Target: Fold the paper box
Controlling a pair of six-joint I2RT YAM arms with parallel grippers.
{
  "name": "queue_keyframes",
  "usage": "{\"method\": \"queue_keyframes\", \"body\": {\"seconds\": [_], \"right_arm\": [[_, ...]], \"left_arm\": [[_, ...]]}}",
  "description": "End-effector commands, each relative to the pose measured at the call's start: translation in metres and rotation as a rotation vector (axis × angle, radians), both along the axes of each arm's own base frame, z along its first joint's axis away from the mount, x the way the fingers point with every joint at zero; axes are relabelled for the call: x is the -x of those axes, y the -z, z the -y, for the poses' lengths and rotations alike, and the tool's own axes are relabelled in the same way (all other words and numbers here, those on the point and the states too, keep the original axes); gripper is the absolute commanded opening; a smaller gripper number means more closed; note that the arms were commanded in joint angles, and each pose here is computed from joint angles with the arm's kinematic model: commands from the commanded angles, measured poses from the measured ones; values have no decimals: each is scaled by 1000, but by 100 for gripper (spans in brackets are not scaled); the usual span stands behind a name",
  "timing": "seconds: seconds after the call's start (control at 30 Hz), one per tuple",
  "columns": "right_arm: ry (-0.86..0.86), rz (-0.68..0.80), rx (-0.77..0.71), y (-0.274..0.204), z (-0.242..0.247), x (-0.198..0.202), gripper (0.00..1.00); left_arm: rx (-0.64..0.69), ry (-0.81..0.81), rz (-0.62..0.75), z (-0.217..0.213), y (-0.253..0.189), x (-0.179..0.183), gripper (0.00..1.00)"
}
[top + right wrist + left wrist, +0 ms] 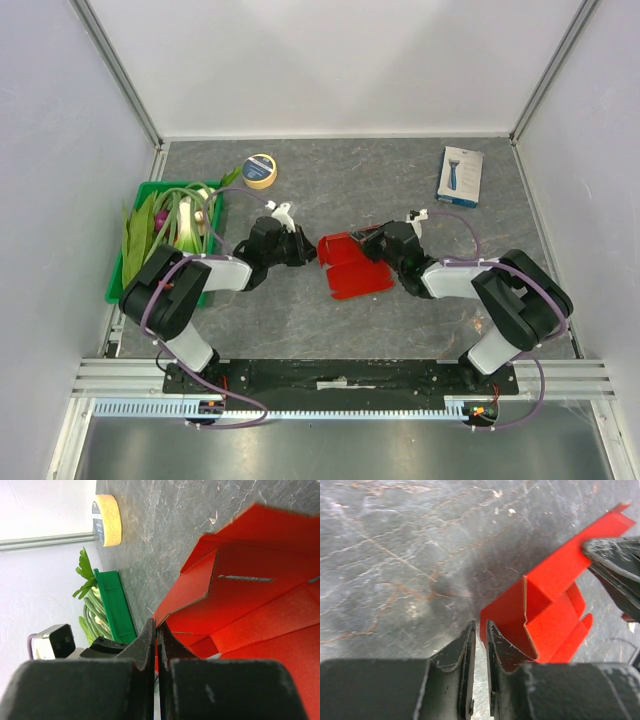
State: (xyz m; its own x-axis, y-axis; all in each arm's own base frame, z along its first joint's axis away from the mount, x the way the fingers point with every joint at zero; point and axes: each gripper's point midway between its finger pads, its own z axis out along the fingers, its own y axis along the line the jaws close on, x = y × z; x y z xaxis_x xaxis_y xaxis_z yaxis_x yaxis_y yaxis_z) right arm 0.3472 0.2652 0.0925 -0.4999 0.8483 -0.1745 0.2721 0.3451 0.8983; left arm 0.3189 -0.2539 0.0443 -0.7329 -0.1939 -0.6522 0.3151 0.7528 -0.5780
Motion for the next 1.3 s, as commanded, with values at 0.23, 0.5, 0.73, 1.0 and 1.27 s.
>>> {"method": "queue_keyframes", "body": {"seconds": [0.23, 0.5, 0.73, 1.0, 1.27], "right_arm": [[-26, 21, 163, 23, 17, 11, 0], [-40, 39, 211, 36, 28, 23, 0], [-57, 61, 237, 34, 33, 29, 0], [-58, 48, 198, 33, 28, 34, 0], [-57, 26, 126, 35, 18, 40, 0]], "left_arm": [[88, 165, 100, 42, -27, 17, 27], [-9, 163, 178, 41, -15, 18, 29], [-87, 121, 286, 36, -20, 13, 36], [-198, 43, 438, 46, -31, 7, 34], [-221, -97, 521, 40, -42, -7, 23]]}}
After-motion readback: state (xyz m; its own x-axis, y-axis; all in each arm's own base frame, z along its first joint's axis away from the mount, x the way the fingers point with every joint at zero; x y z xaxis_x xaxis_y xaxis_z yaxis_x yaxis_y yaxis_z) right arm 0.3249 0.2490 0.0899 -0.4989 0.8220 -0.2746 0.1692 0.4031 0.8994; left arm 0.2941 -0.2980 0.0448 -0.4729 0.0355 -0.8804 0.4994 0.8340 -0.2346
